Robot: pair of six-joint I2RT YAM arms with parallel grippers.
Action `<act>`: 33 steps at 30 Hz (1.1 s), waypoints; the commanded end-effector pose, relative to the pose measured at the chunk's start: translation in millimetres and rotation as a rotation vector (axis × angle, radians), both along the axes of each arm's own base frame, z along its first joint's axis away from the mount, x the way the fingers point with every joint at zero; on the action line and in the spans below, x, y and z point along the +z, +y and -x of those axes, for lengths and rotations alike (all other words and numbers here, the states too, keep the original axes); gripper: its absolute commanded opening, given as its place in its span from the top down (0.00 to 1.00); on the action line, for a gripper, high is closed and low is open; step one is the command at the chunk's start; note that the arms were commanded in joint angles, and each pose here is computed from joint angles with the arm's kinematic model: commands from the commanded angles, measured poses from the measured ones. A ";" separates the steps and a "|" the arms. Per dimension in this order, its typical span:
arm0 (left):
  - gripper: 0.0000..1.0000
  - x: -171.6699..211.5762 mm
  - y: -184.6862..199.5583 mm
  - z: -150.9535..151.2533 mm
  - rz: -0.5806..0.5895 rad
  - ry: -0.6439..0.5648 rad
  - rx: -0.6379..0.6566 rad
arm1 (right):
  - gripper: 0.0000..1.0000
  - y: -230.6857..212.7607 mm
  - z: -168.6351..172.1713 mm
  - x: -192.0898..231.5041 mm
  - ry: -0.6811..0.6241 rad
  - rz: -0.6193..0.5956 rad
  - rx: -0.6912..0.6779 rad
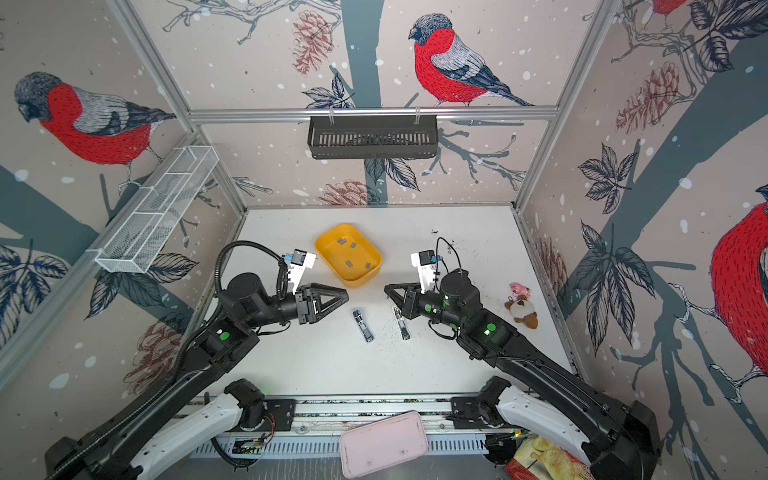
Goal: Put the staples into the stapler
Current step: 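Open the left gripper and draw it back while the right gripper keeps the strip, then lower the staple strip with the right gripper over the white stapler channel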
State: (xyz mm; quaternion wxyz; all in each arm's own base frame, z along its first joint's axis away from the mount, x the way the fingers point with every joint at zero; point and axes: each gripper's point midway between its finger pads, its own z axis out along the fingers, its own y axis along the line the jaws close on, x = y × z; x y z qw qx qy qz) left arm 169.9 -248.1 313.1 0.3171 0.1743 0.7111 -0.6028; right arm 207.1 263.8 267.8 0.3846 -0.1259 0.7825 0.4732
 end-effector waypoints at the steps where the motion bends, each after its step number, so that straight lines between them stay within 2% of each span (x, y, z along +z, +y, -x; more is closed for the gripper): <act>1: 0.01 -26.4 12.6 3.0 -0.124 -0.009 0.052 | 0.86 -18.5 -8.1 -23.3 -0.038 0.179 -0.076; 7: 0.01 -24.2 30.9 16.3 -0.147 -0.176 0.099 | 0.86 -18.6 -6.2 -33.9 -0.055 0.281 -0.101; 12: 0.01 -33.3 35.5 22.2 -0.177 -0.235 0.093 | 0.87 -12.2 -4.1 -42.0 -0.068 0.338 -0.119; 16: 0.01 -46.5 35.6 23.9 -0.220 -0.254 0.071 | 0.88 -13.1 -5.9 -57.3 -0.081 0.422 -0.130; 24: 0.01 -51.5 31.1 27.4 -0.197 -0.265 0.037 | 0.89 -18.0 -6.4 -91.6 -0.100 0.539 -0.116; 33: 0.01 -54.8 36.2 16.6 -0.211 -0.257 0.080 | 0.89 -22.7 -4.2 -125.0 -0.058 0.633 -0.107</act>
